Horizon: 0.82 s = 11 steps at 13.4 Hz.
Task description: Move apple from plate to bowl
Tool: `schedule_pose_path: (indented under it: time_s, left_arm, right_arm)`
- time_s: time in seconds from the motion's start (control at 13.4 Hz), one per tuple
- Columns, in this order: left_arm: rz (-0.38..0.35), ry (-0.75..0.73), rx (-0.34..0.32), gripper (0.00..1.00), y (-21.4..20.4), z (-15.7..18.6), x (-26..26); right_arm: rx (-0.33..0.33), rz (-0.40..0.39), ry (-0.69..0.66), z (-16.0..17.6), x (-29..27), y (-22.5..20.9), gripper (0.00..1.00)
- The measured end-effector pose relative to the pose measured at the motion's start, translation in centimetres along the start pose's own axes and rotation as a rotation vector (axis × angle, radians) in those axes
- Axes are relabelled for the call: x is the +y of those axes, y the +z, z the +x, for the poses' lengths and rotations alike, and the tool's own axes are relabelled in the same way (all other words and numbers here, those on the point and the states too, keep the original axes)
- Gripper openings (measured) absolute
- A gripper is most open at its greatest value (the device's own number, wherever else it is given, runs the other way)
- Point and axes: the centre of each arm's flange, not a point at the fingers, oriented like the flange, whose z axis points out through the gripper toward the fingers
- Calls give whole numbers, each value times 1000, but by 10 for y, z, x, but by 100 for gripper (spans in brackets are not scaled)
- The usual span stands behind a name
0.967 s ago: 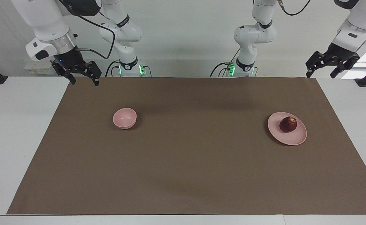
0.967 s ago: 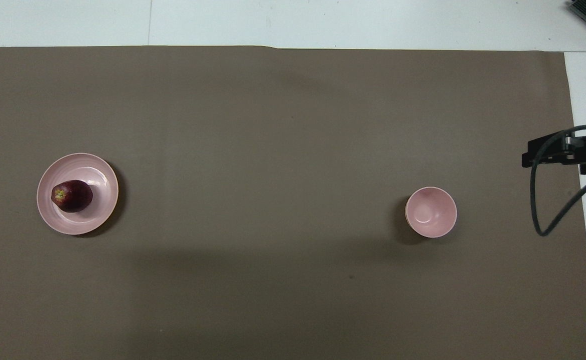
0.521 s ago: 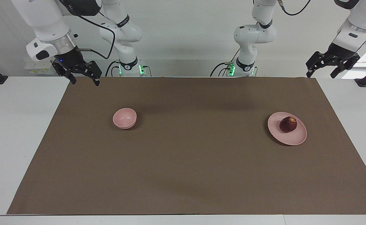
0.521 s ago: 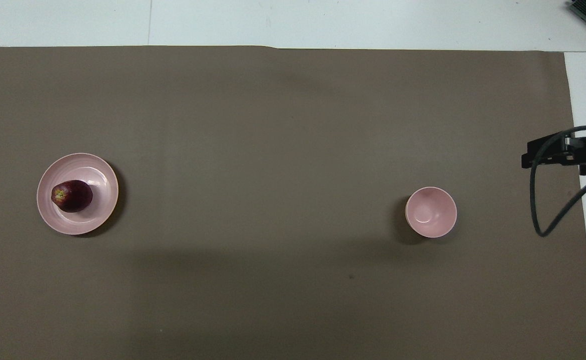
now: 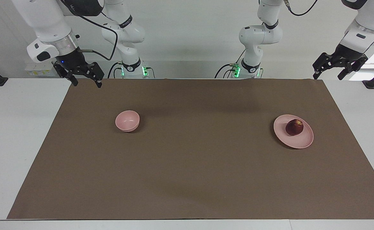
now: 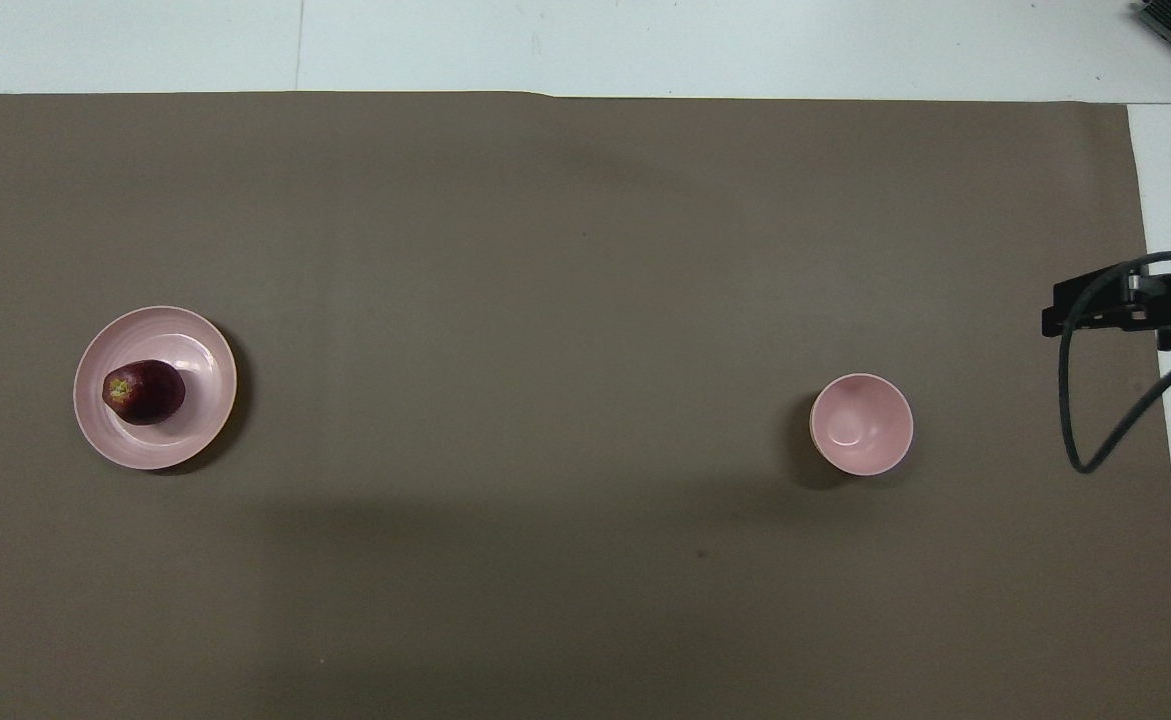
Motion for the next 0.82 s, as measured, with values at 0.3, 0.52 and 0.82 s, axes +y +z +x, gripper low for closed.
schedule_pose_path:
  time_s: [0.3,0.52,0.82]
  left_arm:
    - [0,-5,0,100,0,0,-2]
    - [0,-5,0,100,0,0,-3]
    - [0,4,0,100,0,0,2]
  right_arm:
    - [0,0,0,0,0,0,100]
    - [0,0,0,0,0,0,100]
    - [0,0,0,0,0,0,100]
